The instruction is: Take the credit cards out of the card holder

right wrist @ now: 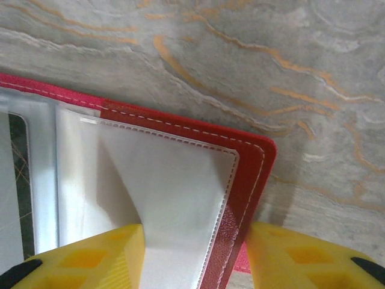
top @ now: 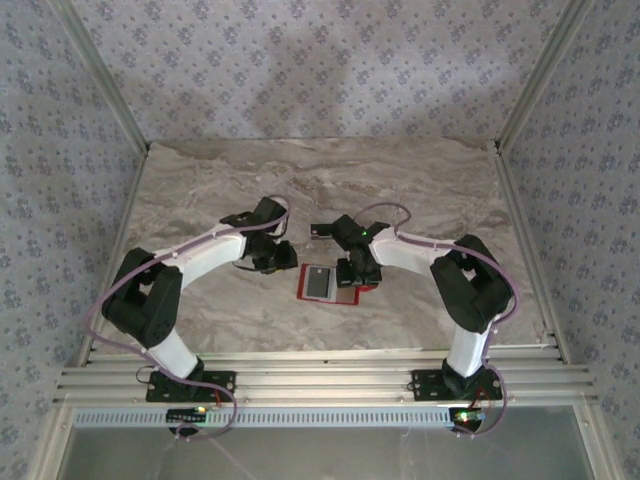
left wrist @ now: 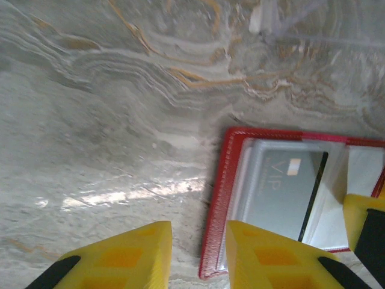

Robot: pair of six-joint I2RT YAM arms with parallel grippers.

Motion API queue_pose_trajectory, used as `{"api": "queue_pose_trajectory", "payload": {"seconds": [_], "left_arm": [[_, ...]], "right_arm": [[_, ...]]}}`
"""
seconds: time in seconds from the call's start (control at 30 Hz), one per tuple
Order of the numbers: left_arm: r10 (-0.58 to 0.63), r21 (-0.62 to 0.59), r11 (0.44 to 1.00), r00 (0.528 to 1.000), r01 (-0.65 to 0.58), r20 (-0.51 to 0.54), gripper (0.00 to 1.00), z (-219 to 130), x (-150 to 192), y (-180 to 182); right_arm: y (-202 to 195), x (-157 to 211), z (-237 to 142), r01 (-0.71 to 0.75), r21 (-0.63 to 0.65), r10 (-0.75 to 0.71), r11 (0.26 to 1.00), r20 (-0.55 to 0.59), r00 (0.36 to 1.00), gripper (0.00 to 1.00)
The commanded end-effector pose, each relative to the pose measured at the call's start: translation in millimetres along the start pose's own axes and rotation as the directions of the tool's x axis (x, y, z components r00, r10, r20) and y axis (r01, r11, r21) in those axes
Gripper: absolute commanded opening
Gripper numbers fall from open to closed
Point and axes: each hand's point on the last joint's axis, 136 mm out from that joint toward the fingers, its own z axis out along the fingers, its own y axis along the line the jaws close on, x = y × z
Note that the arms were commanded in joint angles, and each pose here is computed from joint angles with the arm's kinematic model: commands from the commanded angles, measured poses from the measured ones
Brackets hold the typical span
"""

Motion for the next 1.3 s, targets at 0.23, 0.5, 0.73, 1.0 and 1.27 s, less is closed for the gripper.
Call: {"api": "queue_pose_trajectory", "payload": {"seconds": [0.23,0.5,0.73,1.0,1.27], "left_arm": [[0.035,-0.014,0.999,0.999,-0.036,-0.038,0.29,10,10,-19],[0.065,-0.019,0.998,0.995,-0.067,-0.078,0.25,23,17,-27],[0.063,-0.025,0.997,0.992,-0.066,-0.106,0.21,35,22,-22],[0.052,-0.042,0.997,0.991,-0.058,-0.126,0.19,45,27,-15],[0.043,-0.055,0.997,0.99,-0.051,-0.135,0.19,46,33,-8]], "right_arm": [[-4,-11,-35,0.003,0.032,-0.005,0.999,0.082,0.997,0.5],[24,-14,-51,0.004,-0.132,0.007,0.991,0.088,0.996,0.5],[58,-23,-47,-0.044,-0.338,0.071,0.94,0.069,0.995,0.48],[72,-24,-35,-0.078,-0.416,0.097,0.906,0.025,0.995,0.47],[82,-21,-20,-0.113,-0.46,0.114,0.881,-0.026,0.993,0.45]]}}
